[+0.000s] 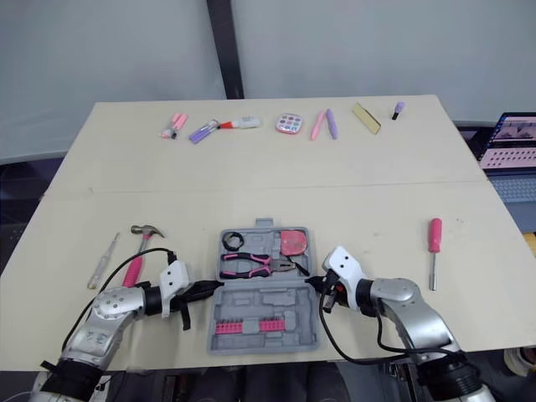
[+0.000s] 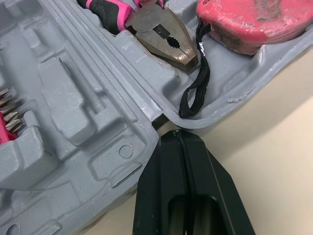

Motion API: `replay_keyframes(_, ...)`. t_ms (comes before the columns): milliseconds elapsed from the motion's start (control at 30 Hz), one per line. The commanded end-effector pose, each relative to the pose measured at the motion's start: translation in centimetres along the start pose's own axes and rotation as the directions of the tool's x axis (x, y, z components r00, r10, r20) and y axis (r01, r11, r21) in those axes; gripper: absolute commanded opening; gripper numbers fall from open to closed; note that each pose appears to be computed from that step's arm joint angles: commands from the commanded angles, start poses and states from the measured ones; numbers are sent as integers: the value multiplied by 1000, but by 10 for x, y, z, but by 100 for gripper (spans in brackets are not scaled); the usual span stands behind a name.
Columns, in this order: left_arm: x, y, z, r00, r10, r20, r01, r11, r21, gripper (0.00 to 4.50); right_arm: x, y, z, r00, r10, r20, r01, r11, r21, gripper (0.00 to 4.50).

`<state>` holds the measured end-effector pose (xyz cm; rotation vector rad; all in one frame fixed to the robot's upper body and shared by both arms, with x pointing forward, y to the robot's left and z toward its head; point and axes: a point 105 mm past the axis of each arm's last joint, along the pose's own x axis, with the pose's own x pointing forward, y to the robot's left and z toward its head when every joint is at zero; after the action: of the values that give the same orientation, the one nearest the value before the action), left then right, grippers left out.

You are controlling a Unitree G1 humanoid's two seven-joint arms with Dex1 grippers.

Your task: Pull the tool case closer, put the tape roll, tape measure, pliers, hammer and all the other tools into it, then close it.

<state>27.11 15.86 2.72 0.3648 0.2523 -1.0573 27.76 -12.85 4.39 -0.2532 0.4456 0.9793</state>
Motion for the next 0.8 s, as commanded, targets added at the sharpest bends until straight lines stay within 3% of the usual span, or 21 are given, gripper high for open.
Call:
replay_keyframes(33,10,0,7,1000,-4,23,4,1000,16,0,4,0,7,999,-8,33,8,1000,-11,2)
replay_keyframes(800,17,8,13,999,23,43,-24,999,24,0,5,-7,9,999,-37,39,37,999,-2,2)
